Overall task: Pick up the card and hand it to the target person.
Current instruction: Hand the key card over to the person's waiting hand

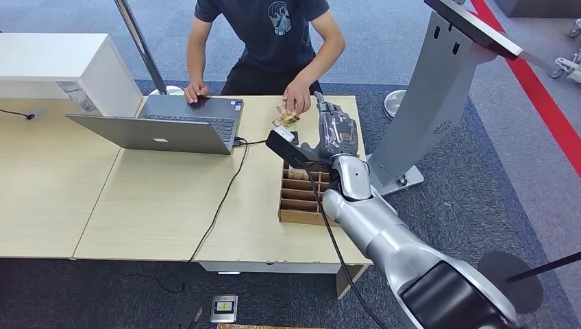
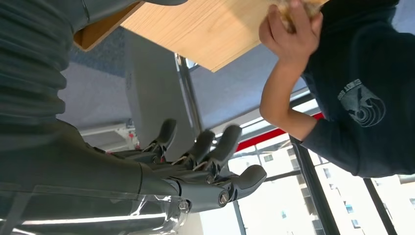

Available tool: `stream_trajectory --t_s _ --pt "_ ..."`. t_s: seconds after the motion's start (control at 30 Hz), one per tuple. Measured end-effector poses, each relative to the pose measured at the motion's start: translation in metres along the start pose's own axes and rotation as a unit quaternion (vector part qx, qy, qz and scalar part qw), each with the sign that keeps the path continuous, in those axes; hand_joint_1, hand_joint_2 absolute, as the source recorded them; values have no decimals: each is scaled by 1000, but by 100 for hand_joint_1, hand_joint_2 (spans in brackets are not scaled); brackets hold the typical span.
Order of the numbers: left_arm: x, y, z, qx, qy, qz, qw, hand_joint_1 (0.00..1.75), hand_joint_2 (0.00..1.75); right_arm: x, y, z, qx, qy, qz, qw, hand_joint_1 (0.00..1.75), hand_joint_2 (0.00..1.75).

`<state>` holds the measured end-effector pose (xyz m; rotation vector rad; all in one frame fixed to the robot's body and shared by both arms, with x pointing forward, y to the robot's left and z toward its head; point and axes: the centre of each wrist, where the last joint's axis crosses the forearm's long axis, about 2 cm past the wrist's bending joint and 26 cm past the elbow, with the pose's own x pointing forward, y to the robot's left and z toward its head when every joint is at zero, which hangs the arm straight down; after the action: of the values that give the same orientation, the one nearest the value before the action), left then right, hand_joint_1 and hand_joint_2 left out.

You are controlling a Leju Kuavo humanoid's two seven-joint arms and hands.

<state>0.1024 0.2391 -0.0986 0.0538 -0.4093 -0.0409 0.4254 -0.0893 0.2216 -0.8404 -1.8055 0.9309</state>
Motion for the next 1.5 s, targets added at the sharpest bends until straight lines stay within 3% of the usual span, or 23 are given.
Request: stream_trajectory --t_s 0.43,0.57,0.63,0.77,0.9,1.03,1.2,1.5 --pt "0 1 0 2 -2 4 1000 0 0 0 -3 -2 -3 3 -32 999 0 175" --pt "0 1 0 3 -2 10 1000 0 0 -2 -3 -4 32 2 -106 994 0 175" --pt "-1 2 0 4 -3 15 1000 0 0 -3 -2 -3 76 3 -200 977 0 175" --pt "-6 5 0 8 -2 27 1000 0 0 -11 1 7 119 18 -400 908 0 175" --pt "-15 9 2 14 1 37 999 0 0 -36 -1 34 108 25 -481 869 0 175" --pt "-22 14 2 19 5 41 999 0 0 -65 -1 75 98 20 -498 861 0 175" --pt "-23 17 2 22 6 42 999 0 0 -82 -2 106 94 10 -501 860 0 175" --pt "-24 19 2 25 7 48 999 0 0 -82 -11 119 94 -15 -510 855 0 175"
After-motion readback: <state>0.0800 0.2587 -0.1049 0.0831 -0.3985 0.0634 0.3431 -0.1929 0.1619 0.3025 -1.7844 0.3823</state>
